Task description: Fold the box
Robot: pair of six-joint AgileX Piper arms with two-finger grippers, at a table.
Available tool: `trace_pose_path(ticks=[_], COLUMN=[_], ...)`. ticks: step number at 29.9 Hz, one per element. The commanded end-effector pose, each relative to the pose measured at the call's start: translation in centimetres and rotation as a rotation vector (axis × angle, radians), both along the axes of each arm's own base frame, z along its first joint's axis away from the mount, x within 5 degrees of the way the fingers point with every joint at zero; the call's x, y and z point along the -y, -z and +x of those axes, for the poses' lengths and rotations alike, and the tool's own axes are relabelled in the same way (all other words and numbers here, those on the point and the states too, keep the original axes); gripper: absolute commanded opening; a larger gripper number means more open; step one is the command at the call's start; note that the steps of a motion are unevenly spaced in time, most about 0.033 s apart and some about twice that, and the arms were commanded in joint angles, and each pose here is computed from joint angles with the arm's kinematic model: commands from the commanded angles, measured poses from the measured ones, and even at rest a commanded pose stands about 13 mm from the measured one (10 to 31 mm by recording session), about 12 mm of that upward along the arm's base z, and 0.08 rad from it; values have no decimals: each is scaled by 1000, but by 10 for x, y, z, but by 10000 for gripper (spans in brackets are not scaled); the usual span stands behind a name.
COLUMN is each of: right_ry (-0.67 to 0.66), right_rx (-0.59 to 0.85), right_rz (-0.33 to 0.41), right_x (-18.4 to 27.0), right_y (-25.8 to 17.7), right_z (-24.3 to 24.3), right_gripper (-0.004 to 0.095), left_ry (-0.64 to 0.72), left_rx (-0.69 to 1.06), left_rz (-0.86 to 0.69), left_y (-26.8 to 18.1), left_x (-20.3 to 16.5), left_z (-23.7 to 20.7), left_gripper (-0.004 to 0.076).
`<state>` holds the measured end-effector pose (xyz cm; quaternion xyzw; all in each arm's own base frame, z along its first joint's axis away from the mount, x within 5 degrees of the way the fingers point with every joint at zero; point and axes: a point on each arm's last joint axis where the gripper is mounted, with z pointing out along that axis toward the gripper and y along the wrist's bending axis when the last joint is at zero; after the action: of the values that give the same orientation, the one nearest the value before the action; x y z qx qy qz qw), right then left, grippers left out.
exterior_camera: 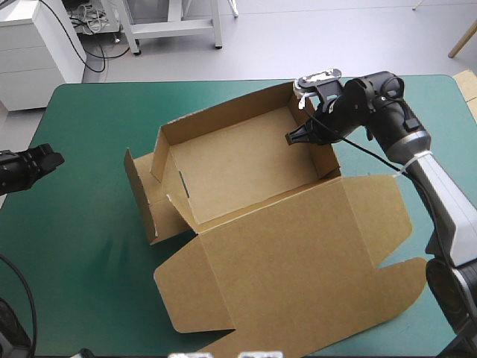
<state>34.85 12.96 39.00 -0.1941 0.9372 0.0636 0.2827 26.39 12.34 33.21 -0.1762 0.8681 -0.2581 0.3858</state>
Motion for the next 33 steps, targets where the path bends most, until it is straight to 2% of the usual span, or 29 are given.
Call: trace_pose_path(ticks=[1,3,5,10,16,24,28,33], right_ry=[-13,-19,-30,-69,-87,-68,-53,-16], right_rx=[154,173,181,206,266,340,357,365], right_rz=[99,121,152,244,297,318,297,265], right_x=[4,4,2,-5,-9,-9,-7,-2], right_y=[-51,-59,-65,-74,-80,-85,-85,-84], right_z=[-19,-21,-23,-26,-23,-17,-15,-13], right_gripper=[-21,-21,-21,-21,-21,-21,-21,-21], left_ry=[9,9,31,83,210,412,519,522], left_rx=[101,96,84,50,64,134,242,319], left_rz=[12,11,0,-49,-27,-45,-143,-189], left_y=[-22,-22,-21,-14,-6,-8,-20,-32], left_x=[6,6,8,11,39,80,92,96], left_z=[-3,-3,-4,0,11,17,14,10], left_gripper=[477,608,659,658,658,658,658,658])
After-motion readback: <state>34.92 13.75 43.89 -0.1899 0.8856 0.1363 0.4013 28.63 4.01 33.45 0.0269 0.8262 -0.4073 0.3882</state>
